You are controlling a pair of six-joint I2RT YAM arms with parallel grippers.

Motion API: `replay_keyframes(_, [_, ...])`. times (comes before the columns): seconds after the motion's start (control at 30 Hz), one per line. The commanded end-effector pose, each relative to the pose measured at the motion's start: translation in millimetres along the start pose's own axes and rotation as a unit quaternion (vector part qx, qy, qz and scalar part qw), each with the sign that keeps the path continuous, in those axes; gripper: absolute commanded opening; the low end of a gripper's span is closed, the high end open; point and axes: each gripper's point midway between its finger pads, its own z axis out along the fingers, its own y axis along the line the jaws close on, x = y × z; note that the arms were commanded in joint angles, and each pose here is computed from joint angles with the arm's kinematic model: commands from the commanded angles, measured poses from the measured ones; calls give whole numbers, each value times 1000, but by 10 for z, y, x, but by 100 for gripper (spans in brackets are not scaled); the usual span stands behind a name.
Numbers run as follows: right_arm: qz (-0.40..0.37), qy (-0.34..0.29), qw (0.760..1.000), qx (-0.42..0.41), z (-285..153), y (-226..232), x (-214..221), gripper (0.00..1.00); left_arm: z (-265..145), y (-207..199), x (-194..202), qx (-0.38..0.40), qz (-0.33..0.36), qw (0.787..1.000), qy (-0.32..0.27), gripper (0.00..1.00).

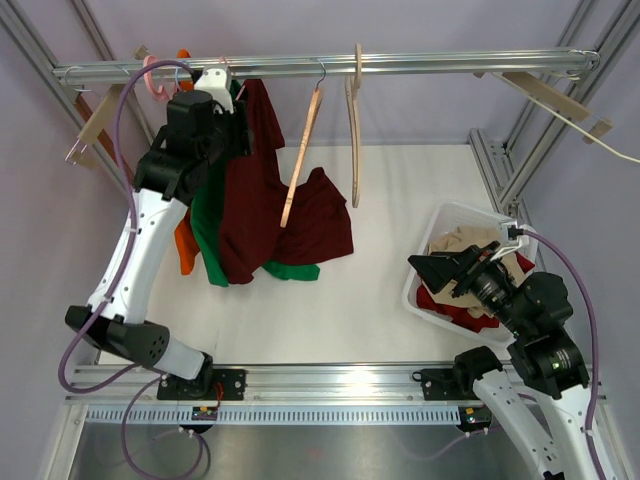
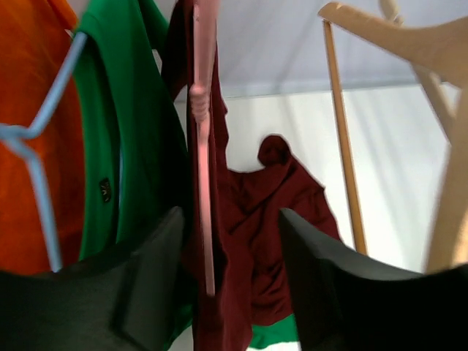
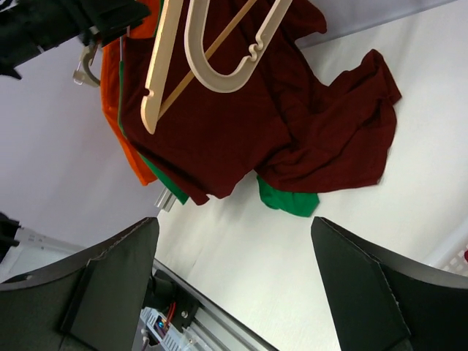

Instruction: Remove the t-shirt from the hanger

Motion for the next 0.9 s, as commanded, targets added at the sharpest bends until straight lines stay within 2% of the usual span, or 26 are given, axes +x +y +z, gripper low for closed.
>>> replay_keyframes(0.0, [-19,14,999,-44,25,132,37,94,-116,32,-403,-7,10,998,-54,53])
replay_keyframes(0.2, [-20,19,999,-43,50,98,71,91,-10,159,-368,-44,15,997,-60,25])
replay_keyframes(0.3, [-17,27,998,-59,99,138,92,88,-37,148,-376,-39,14,997,-72,21])
replay_keyframes(0.37, [-11,35,997,-61,132,132,120,85,-51,152,-395,-39,15,996,-78,2])
replay_keyframes(0.53, [-8,43,995,-85,168,213,132,83,-142,37,-500,-8,19,995,-97,0])
replay_keyframes(0.67, [-8,65,992,-105,281,313,213,83,-389,-56,-751,7,21,991,-135,0])
replay_keyframes(0.77, [-21,90,990,-108,427,419,399,83,-595,-84,-894,20,14,987,-159,0])
replay_keyframes(0.87, [-34,105,987,-118,552,611,592,84,-718,-148,-855,44,5,986,-162,0])
